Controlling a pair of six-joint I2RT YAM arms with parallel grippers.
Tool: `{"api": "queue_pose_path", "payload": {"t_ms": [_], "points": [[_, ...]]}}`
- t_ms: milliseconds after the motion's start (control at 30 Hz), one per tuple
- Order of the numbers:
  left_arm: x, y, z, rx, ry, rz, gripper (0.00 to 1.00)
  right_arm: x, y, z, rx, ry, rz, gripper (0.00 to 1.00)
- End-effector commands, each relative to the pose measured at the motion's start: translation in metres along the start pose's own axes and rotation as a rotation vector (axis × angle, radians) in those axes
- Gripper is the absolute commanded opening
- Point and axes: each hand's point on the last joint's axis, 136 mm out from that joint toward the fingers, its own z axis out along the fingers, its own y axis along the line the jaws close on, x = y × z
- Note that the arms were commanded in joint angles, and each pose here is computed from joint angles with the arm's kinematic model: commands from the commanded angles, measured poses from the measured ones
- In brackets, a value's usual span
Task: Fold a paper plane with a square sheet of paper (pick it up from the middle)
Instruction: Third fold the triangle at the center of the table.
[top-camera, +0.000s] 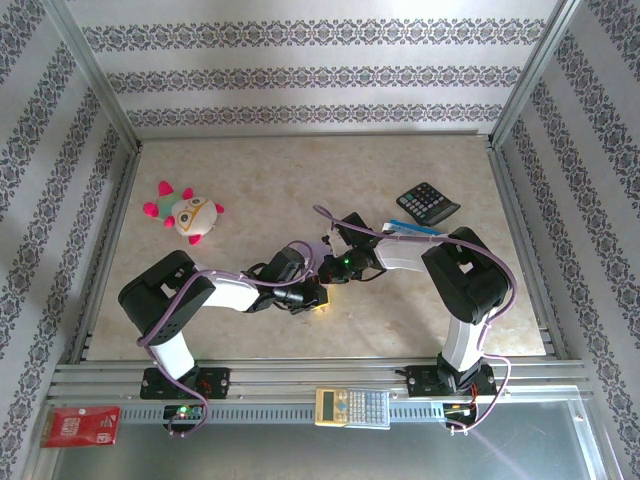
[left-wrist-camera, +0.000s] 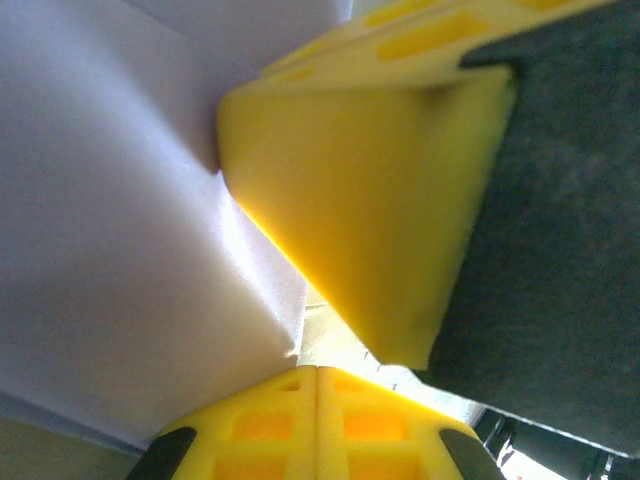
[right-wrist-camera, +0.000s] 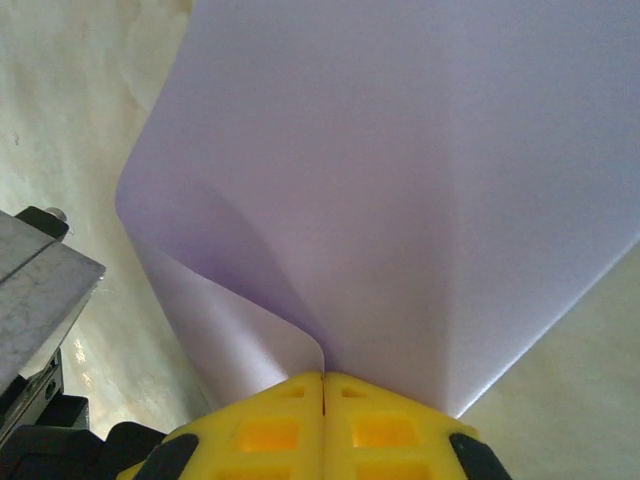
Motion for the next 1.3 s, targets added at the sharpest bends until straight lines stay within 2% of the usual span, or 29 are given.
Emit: {"api": "queue_pose_path", "payload": {"t_ms": [0,267,833,1100,1267], "points": [[0.002,0.001,0.005,0.005,-0.003,0.010,0.06,0.022,-0.041,0.013,0.128,0.063,0.070,0.02],[-0.001,-0.022,-0.015,0.055,-0.040,0.043,0.07,0.022,-0.041,0.012,0.130,0.061,0.069,0.02],[0.018,0.011,0.004,-0.024,0.034,0.011,0.05,0.025,-0.044,0.014,0.136,0.070,0.074,0.02],[0.009,-0.007,-0.012,-0.042,-0.006,0.085,0.05,0.024,-0.044,0.013,0.134,0.068,0.075,0.02],[0.002,-0.007,-0.015,-0.042,-0.030,0.083,0.05,0.025,-0.045,0.013,0.135,0.069,0.073,0.02]]}}
